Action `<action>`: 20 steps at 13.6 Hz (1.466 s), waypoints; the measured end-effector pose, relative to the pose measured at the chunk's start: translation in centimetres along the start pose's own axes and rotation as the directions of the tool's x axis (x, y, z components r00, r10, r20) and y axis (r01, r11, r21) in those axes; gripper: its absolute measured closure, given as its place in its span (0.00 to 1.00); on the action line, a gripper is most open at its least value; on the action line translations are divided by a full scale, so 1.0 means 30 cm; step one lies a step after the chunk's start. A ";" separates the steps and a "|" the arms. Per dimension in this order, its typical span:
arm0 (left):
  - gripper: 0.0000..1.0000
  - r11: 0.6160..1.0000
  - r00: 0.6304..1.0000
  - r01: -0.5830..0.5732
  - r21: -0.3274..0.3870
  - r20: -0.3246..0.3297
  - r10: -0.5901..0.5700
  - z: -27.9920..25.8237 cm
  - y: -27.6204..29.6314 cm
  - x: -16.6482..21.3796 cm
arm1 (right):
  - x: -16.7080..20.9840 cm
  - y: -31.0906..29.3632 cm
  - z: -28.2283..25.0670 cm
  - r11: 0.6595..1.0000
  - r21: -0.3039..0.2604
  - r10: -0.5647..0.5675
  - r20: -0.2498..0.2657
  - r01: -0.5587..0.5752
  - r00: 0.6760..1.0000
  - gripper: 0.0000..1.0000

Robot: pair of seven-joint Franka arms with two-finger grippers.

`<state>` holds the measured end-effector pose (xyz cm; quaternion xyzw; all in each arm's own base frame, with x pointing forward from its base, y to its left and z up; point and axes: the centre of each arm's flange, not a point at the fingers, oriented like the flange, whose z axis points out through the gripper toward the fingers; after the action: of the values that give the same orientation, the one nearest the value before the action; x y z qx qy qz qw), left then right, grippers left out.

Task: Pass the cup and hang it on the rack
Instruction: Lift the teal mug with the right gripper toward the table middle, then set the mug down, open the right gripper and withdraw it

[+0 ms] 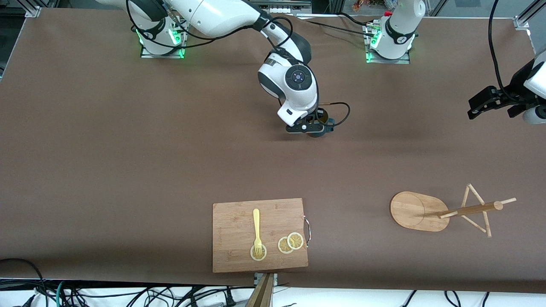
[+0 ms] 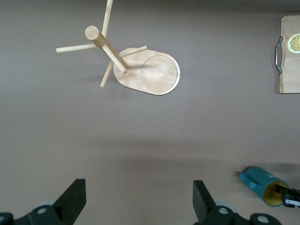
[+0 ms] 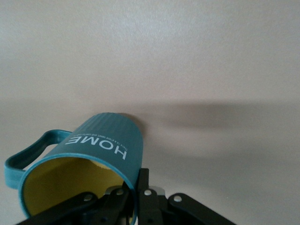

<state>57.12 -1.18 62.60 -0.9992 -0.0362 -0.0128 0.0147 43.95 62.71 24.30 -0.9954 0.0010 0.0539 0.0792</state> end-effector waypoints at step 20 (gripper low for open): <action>0.00 1.000 0.986 0.002 0.017 0.165 -0.005 0.421 -0.014 -0.045 | 0.263 0.294 -0.762 0.993 -0.094 -0.066 0.009 0.067 0.998 0.00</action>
<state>56.06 -0.47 49.96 -0.9966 -0.0390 0.0701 0.0200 54.16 50.44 44.50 -0.9974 -0.0348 0.0539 0.0339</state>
